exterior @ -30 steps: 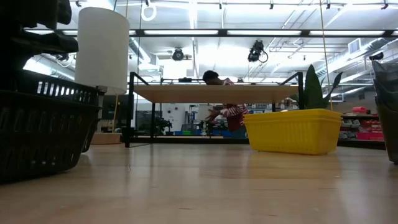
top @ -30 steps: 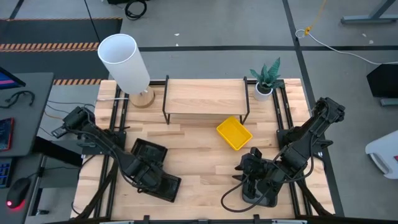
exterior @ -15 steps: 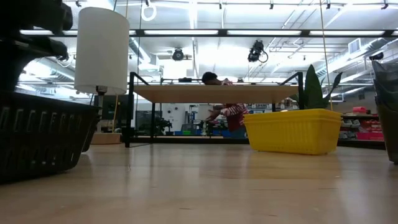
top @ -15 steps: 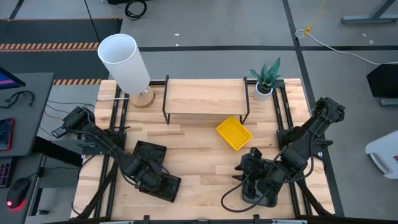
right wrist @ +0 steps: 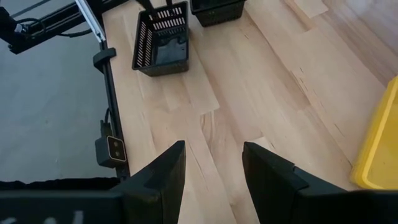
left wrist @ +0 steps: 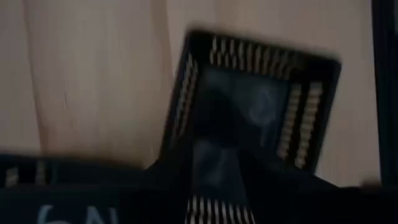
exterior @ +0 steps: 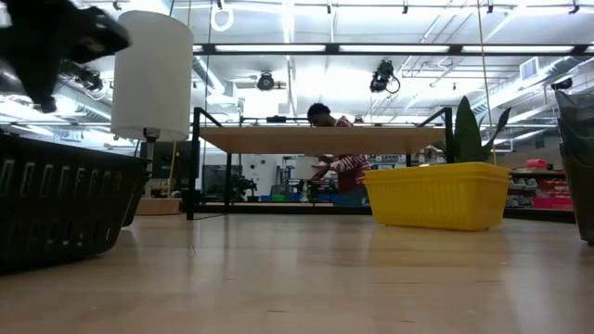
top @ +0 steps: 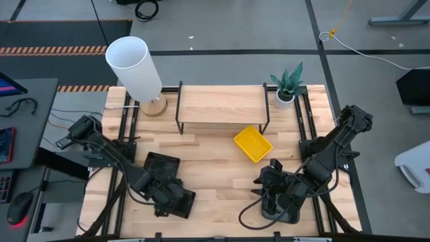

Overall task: Stack baskets on shelf by color
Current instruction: Stack the bottom black bin on top of the top black bin

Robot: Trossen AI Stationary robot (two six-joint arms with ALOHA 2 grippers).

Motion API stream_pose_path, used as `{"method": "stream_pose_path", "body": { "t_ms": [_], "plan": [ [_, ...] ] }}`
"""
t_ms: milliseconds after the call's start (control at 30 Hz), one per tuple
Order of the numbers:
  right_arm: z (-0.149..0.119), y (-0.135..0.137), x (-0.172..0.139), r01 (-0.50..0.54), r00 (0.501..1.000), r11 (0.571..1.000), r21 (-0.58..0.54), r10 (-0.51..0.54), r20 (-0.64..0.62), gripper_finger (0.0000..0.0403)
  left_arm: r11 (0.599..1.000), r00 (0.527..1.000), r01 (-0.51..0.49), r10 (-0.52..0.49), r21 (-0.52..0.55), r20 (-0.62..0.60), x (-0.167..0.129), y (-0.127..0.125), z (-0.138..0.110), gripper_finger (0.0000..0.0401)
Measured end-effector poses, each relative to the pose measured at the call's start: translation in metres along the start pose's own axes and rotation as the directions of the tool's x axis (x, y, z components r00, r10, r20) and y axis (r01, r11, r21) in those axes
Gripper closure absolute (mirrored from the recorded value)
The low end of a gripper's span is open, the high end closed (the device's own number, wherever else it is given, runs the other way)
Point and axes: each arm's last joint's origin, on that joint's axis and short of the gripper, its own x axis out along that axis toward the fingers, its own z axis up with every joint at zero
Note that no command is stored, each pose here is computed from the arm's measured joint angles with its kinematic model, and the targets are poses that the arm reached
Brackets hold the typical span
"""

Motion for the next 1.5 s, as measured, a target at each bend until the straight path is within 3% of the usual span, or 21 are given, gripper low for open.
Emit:
{"method": "stream_pose_path", "body": {
  "t_ms": [133, 533, 933, 1067, 1233, 1500],
  "plan": [
    [0.002, 0.001, 0.001, -0.010, 1.000, 1.000, 0.010, 0.010, 0.009, 0.0239, 0.999, 0.998, -0.010, 0.007, 0.046, 0.067, 0.010, 0.001, 0.010, 0.0274],
    [0.005, 0.002, 0.002, -0.028, 0.999, 0.999, 0.030, 0.027, 0.026, 0.0239, 0.983, 0.994, -0.084, 0.094, 0.163, -0.052, 0.056, 0.017, 0.016, 0.0275],
    [0.007, 0.002, 0.003, -0.033, 0.999, 0.999, 0.041, 0.032, 0.032, 0.0239, 0.979, 0.988, -0.033, 0.062, 0.200, -0.141, 0.078, 0.023, 0.015, 0.0279],
    [0.008, 0.001, 0.003, -0.028, 0.999, 0.999, 0.041, 0.026, 0.037, 0.0239, 0.980, 0.989, -0.028, 0.056, 0.199, -0.139, 0.078, 0.022, 0.016, 0.0307],
    [0.010, 0.000, 0.005, -0.022, 0.999, 0.999, 0.043, 0.020, 0.038, 0.0239, 0.987, 0.989, -0.003, 0.026, 0.159, -0.146, 0.077, 0.021, 0.016, 0.0385],
    [0.010, 0.000, 0.005, -0.025, 0.999, 0.999, 0.036, 0.024, 0.041, 0.0239, 0.998, 0.992, 0.051, -0.045, 0.047, -0.115, 0.057, 0.023, 0.020, 0.0396]
  ]
}}
